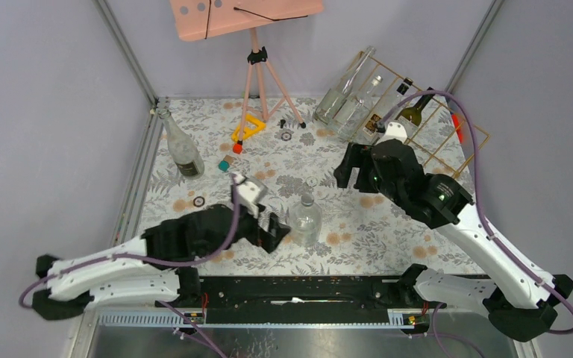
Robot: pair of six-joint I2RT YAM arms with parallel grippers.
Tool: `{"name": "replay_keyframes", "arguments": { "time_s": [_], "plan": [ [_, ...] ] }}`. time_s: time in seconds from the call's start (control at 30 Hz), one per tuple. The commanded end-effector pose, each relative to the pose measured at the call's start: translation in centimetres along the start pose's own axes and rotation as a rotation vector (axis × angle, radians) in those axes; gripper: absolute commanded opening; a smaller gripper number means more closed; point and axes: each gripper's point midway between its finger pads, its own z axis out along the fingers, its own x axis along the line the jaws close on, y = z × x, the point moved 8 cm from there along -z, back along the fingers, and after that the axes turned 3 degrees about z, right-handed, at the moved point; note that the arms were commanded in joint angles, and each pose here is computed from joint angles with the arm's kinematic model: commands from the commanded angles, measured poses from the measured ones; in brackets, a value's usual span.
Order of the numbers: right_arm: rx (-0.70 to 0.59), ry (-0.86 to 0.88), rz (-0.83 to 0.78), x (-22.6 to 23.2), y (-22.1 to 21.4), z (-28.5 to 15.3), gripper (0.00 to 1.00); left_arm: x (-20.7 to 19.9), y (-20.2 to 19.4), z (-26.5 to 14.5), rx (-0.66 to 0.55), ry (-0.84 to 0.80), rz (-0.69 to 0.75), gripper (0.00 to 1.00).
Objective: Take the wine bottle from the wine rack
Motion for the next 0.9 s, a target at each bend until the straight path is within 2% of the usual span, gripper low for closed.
{"name": "replay_keyframes", "arguments": {
  "time_s": [0.0,0.3,0.53,0.7,0.87],
  "plan": [
    [0.129,-0.010,0.043,-1.7,-2.0,-0.8,0.89,-3.4,2.1,2.2,-0.101,0.066,0.099,0.99],
    [0.148,0.012,0.006,-2.9,-3.3,-1.5,0.89,-5.6,0.4,7.6,-0.075,0.164,0.190,0.99],
    [0.155,0.015,-0.019,-3.4,-3.9,-1.6,0.89,-4.8,1.6,9.4,-0.116,0.278,0.171,0.98],
    [0.156,0.020,-0.026,-3.6,-4.3,-1.4,0.89,-3.3,2.7,10.8,-0.141,0.283,0.098,0.91],
    [0.165,0.017,-0.049,-3.7,-4.5,-1.0,0.89,-3.5,2.8,12.1,-0.128,0.284,0.109,0.83]
  ]
}}
